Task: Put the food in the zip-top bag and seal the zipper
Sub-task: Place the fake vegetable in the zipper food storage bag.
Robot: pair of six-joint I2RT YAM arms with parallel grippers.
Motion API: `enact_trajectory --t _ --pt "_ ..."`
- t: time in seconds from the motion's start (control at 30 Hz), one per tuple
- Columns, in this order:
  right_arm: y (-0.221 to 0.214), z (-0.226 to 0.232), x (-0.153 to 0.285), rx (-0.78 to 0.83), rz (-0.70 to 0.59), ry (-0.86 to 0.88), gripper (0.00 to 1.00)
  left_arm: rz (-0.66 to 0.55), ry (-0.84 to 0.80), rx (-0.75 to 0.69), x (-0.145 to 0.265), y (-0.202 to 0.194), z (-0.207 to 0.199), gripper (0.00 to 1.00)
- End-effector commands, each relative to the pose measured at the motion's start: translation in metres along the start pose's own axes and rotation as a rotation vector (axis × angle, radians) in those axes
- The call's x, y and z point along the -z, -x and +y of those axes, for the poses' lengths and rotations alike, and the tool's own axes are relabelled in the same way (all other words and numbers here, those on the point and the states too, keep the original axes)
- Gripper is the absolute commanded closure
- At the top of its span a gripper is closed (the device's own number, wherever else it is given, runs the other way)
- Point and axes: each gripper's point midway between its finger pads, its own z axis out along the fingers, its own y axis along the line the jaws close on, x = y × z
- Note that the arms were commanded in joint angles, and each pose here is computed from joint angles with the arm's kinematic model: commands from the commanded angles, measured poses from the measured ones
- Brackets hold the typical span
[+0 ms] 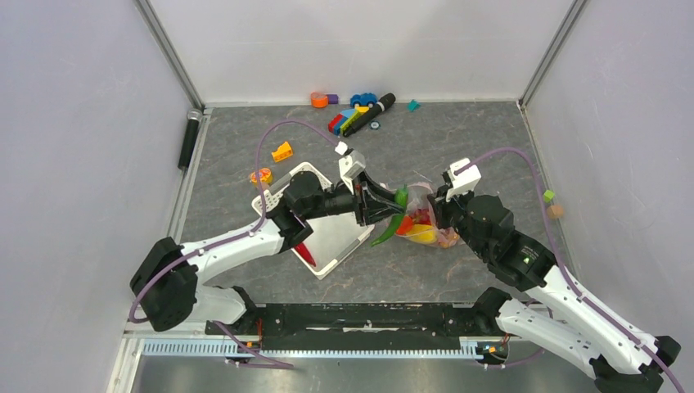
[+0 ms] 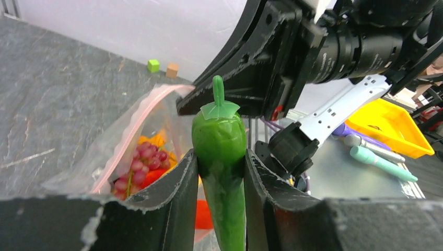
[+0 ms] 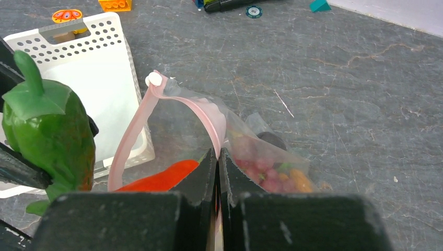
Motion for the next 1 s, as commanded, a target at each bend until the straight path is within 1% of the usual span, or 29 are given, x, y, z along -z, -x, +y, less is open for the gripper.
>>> enact_trajectory --t 0.0,0.13,0.23,0.33,0.37,0.47,0.57,0.73,0.9,0.97 --pt "0.011 0.005 0.000 -0.025 -0.041 0.022 0.95 -0.145 -0.089 -0.128 -0.015 0.049 -0.019 0.98" --pt "0.013 0.005 0.002 -0.033 -0.049 0.023 0.95 -0.220 -0.044 -0.144 -0.020 0.072 -0.014 0.98" --pt "0.014 0.004 0.003 -0.042 -0.054 0.024 0.95 -0.284 0.031 -0.154 -0.022 0.086 -0.004 0.98" --pt "0.015 0.004 0.003 -0.050 -0.065 0.021 0.95 -0.391 0.200 -0.061 -0.019 0.103 0.025 0.98" --pt "0.016 0.003 0.003 -0.050 -0.066 0.019 0.95 -0.423 0.229 -0.043 -0.018 0.107 0.031 0.98" --pt "0.015 0.006 0.003 -0.051 -0.064 0.031 0.95 -0.438 0.282 0.003 -0.024 0.111 0.042 0.98" --pt "0.014 0.008 0.001 -0.050 -0.057 0.038 0.95 -0.447 0.376 0.043 -0.031 0.108 0.056 0.98" --pt "0.014 0.008 0.000 -0.054 -0.053 0.036 0.95 -0.479 0.423 0.041 -0.038 0.095 0.057 0.98" --pt "0.018 0.005 0.002 -0.063 -0.067 0.022 0.95 -0.466 0.405 0.007 -0.042 0.073 0.046 0.98" --pt "0.019 0.003 0.003 -0.065 -0.072 0.013 0.95 -0.444 0.325 -0.018 -0.046 0.062 0.034 0.98"
